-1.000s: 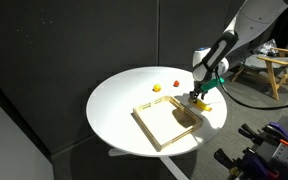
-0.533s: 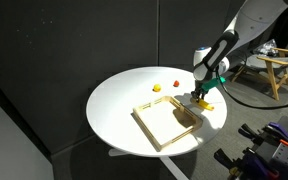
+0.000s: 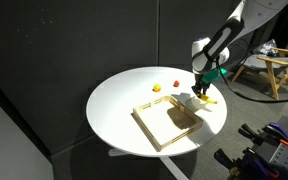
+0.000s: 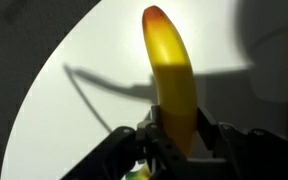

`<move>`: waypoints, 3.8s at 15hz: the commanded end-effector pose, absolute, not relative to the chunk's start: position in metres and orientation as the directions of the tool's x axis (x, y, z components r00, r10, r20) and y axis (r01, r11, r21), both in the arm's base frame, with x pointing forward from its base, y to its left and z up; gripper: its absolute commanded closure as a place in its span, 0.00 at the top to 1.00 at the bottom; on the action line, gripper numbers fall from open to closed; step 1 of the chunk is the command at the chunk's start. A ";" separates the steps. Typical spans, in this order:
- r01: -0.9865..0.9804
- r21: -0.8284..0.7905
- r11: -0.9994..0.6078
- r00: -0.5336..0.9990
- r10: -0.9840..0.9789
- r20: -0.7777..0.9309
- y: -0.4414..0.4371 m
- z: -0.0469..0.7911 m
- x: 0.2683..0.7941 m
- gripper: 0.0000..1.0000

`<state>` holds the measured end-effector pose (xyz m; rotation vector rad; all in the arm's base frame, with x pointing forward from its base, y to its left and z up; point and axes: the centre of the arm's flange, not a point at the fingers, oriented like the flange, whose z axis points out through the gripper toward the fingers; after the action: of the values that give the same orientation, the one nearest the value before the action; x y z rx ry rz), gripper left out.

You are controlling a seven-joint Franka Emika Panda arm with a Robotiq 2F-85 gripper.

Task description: Put the banana in the box

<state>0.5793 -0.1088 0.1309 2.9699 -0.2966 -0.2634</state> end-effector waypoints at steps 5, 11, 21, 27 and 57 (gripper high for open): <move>-0.071 0.111 -0.991 0.981 -0.090 -0.169 -0.052 0.178 0.563 0.15; 0.010 0.075 -0.997 0.986 -0.003 -0.170 0.003 0.180 0.557 0.15; 0.112 0.054 -0.992 0.986 0.104 -0.127 0.077 0.170 0.558 0.15; 0.128 0.048 -0.991 0.986 0.122 -0.110 0.099 0.163 0.563 0.15; 0.184 0.067 -0.981 0.979 0.177 -0.102 0.146 0.149 0.584 0.15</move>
<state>0.5712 0.1321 0.1577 3.0742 0.2865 -0.1390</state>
